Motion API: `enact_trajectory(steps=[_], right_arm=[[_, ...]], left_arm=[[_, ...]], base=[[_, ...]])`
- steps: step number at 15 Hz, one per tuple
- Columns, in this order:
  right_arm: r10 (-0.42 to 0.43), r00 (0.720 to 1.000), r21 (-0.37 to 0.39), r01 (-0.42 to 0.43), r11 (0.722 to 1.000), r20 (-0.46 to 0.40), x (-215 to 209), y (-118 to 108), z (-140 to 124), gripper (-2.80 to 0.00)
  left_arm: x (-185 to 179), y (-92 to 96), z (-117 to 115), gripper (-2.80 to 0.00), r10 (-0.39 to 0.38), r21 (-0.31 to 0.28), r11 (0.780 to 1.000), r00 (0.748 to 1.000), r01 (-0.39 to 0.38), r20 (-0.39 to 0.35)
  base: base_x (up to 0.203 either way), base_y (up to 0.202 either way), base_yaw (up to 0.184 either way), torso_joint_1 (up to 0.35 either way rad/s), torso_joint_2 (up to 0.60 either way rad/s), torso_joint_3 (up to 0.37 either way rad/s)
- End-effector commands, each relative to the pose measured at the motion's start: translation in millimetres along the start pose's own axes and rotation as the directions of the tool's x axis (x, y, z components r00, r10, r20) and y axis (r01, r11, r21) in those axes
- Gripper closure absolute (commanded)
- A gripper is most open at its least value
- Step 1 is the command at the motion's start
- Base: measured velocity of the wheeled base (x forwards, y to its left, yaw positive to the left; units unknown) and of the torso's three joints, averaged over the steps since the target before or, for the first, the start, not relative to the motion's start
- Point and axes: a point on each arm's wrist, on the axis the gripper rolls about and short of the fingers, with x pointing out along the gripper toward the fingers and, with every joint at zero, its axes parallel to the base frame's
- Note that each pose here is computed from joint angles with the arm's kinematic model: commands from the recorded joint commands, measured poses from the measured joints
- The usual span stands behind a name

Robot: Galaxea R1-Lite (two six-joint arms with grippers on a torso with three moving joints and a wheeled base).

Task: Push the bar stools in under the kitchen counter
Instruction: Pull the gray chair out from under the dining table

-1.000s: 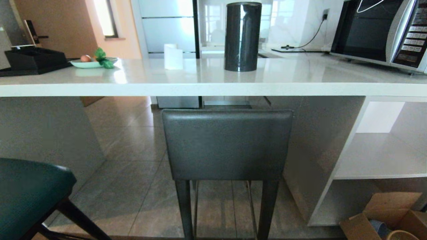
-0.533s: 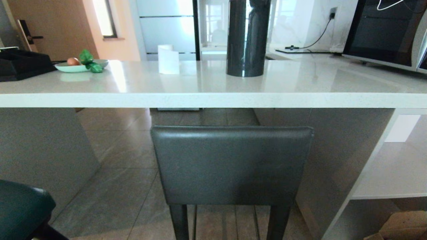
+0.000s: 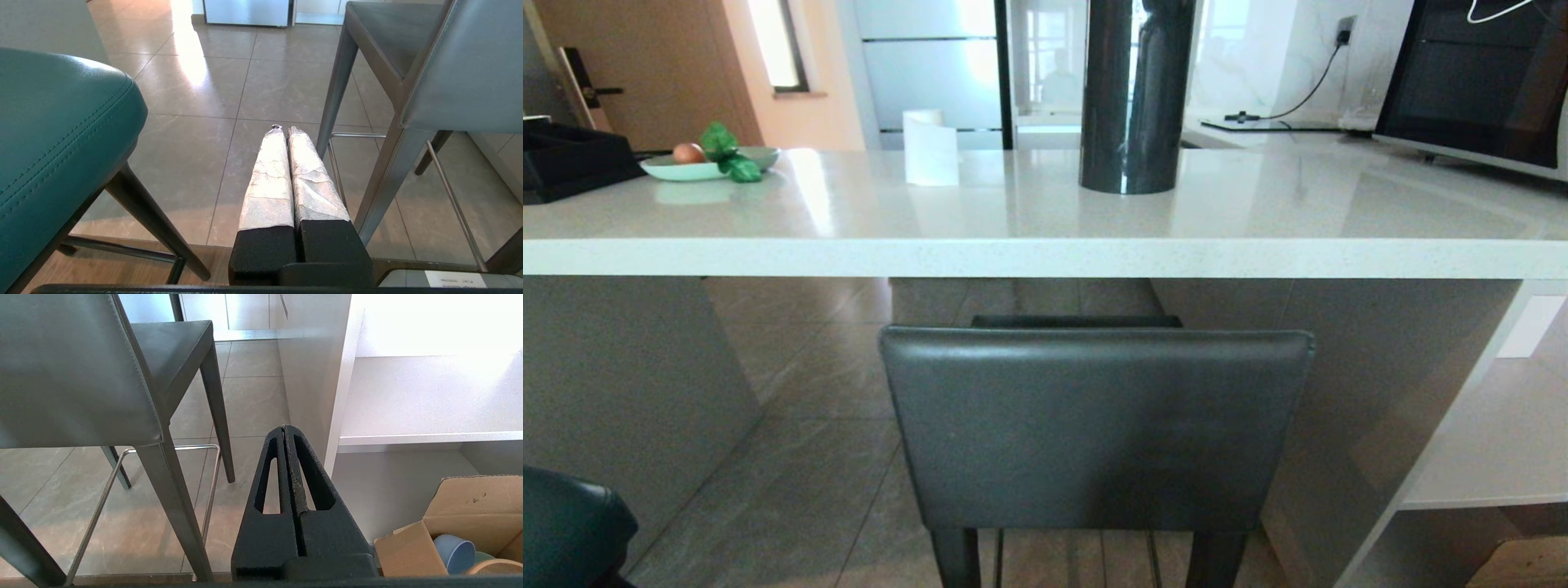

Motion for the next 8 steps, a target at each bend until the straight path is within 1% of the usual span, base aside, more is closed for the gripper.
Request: enact_trajectory(steps=[1, 5, 8], right_arm=[[0.000, 1.000, 0.000, 0.000, 1.000, -0.006, 0.5, 0.0, -1.2, 0.00], [0.000, 1.000, 0.000, 0.000, 1.000, -0.006, 0.5, 0.0, -1.2, 0.00], [0.003, 1.000, -0.018, -0.003, 1.000, -0.006, 0.5, 0.1, -1.2, 0.00]], left_arm=[[0.1, 0.0, 0.0, 0.00, 0.001, 0.000, 1.000, 1.000, -0.001, -0.002], [0.2, 0.1, -0.2, 0.00, 0.000, 0.000, 1.000, 1.000, 0.000, -0.004], [0.2, 0.0, 0.1, 0.00, 0.001, 0.001, 1.000, 1.000, -0.001, -0.003]], base=[[0.000, 0.000, 0.000, 0.000, 0.00, 0.000], [0.000, 0.000, 0.000, 0.000, 0.00, 0.000], [0.000, 0.000, 0.000, 0.000, 0.00, 0.000]])
